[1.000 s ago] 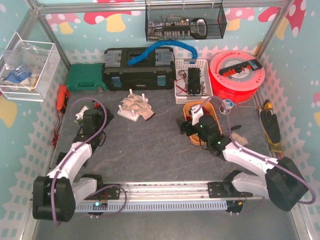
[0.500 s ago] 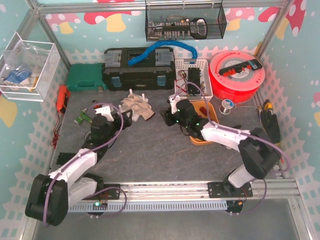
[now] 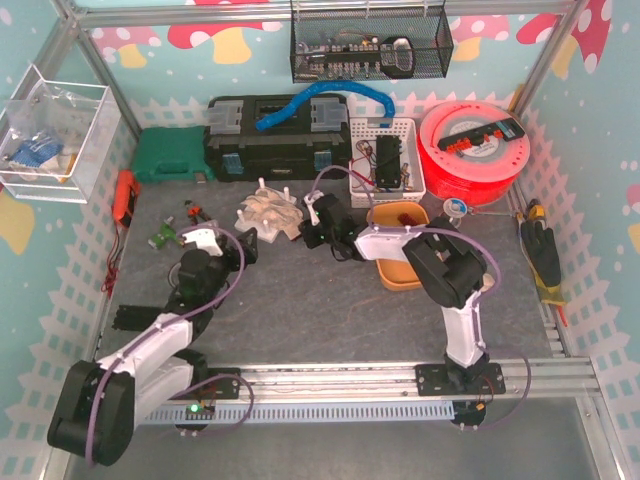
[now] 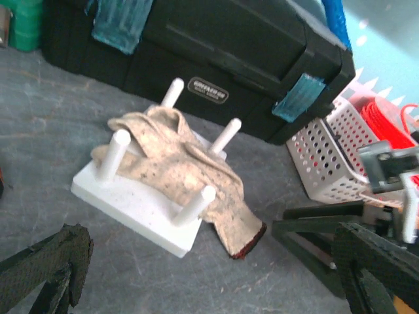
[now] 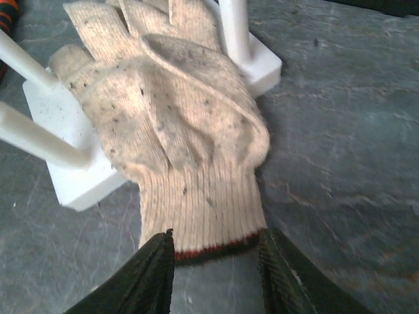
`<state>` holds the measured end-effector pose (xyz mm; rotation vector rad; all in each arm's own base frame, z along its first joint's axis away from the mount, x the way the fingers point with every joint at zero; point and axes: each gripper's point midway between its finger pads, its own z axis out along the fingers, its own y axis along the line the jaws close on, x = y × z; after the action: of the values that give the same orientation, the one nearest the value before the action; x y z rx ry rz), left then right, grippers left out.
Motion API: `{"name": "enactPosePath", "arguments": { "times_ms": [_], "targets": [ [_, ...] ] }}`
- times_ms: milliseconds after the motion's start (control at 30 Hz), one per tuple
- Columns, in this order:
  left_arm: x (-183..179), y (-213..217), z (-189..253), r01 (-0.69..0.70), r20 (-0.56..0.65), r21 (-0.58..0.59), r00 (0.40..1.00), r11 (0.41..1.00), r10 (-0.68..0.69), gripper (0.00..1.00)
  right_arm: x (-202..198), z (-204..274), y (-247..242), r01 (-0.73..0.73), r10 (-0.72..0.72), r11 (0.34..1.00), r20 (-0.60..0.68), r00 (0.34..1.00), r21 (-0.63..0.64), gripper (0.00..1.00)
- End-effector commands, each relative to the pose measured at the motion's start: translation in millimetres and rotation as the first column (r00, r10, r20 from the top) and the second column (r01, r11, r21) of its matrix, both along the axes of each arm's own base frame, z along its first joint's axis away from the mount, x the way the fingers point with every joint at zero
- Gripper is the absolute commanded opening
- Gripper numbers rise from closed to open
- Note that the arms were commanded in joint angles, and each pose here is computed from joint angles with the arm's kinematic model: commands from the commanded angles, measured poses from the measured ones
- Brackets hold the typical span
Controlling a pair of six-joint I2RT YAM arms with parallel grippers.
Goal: Install the large spring
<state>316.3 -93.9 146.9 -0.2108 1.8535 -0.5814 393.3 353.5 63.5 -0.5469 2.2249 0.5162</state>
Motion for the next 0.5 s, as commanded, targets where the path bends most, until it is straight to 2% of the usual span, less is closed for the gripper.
{"name": "enactPosePath", "arguments": {
  "times_ms": [0,133,467],
  "targets": [
    [0,10,21,-0.045,0.091,0.005,0.995,0.999,0.044,0.99,17,6,18,-0.019,0.020,1.000,0.044,0.999,-0.015,0.40],
    [-2,12,23,-0.057,0.104,-0.002,0.993,0.998,0.057,0.99,28,-3,23,-0.016,0.019,0.999,0.054,0.998,-0.044,0.42],
    [1,9,18,-0.044,0.075,0.001,0.996,0.999,0.044,0.99,33,-27,50,-0.118,0.118,0.992,0.010,0.993,-0.046,0.47]
  ]
}}
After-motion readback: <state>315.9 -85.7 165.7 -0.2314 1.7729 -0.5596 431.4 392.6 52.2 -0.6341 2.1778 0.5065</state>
